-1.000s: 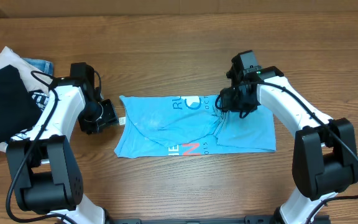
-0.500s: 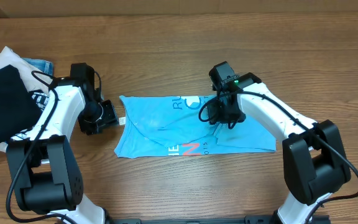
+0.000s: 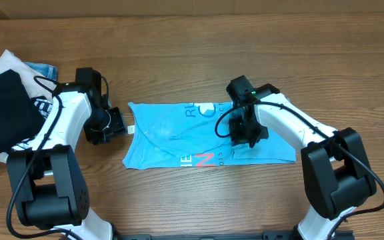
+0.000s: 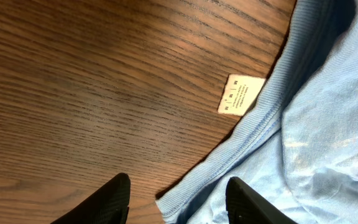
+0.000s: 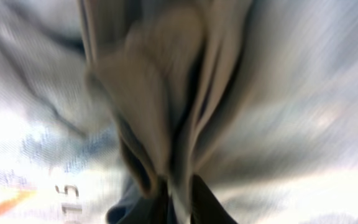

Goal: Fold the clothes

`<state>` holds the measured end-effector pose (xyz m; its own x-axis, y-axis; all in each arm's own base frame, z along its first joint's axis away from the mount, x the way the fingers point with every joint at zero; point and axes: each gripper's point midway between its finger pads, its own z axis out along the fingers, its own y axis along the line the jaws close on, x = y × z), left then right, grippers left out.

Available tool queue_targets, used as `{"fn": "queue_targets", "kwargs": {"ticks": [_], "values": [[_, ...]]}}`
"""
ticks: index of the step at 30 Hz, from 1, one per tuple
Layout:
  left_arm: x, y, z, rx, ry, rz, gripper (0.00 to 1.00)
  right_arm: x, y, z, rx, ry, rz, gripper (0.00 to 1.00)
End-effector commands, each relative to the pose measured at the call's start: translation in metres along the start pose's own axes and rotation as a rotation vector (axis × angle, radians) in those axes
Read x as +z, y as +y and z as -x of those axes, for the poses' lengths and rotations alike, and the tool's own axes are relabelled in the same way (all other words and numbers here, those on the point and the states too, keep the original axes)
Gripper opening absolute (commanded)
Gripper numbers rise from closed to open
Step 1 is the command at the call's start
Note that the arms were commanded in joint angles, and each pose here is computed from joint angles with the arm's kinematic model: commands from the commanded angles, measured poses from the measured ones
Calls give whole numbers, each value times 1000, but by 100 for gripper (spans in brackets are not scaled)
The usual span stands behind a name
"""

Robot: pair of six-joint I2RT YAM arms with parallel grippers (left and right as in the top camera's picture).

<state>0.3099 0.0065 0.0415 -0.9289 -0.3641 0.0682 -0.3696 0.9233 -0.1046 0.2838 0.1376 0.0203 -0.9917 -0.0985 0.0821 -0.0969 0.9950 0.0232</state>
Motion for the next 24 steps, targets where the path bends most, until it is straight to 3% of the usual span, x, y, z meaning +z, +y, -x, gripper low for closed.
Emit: {"fn": "queue_targets", "kwargs": {"ticks": [1,9,12,15,16,18,19,21,24], "values": [[-2,-1,6,13,-9,-7,53,-18,12,-7,-146,-4,66,18],[-2,-2,6,13,-11,-7,53,-17,25,-6,-198,-11,124,21],[-2,-2,6,13,-12,-7,53,-18,29,4,-151,-51,140,35],[-2,-2,6,13,-11,-7,53,-18,30,7,-148,-62,144,38],[-2,-2,6,13,-11,-7,53,-18,30,7,-147,-61,144,34],[-2,-2,6,13,-11,-7,53,-15,29,4,-146,-51,142,13],[-2,-2,6,13,-11,-7,53,-14,28,2,-146,-44,140,7],[-2,-2,6,13,-11,-7,53,-9,31,-6,-170,-21,164,4],[-2,-2,6,13,-12,-7,54,-8,52,-29,-367,35,237,4]]}}
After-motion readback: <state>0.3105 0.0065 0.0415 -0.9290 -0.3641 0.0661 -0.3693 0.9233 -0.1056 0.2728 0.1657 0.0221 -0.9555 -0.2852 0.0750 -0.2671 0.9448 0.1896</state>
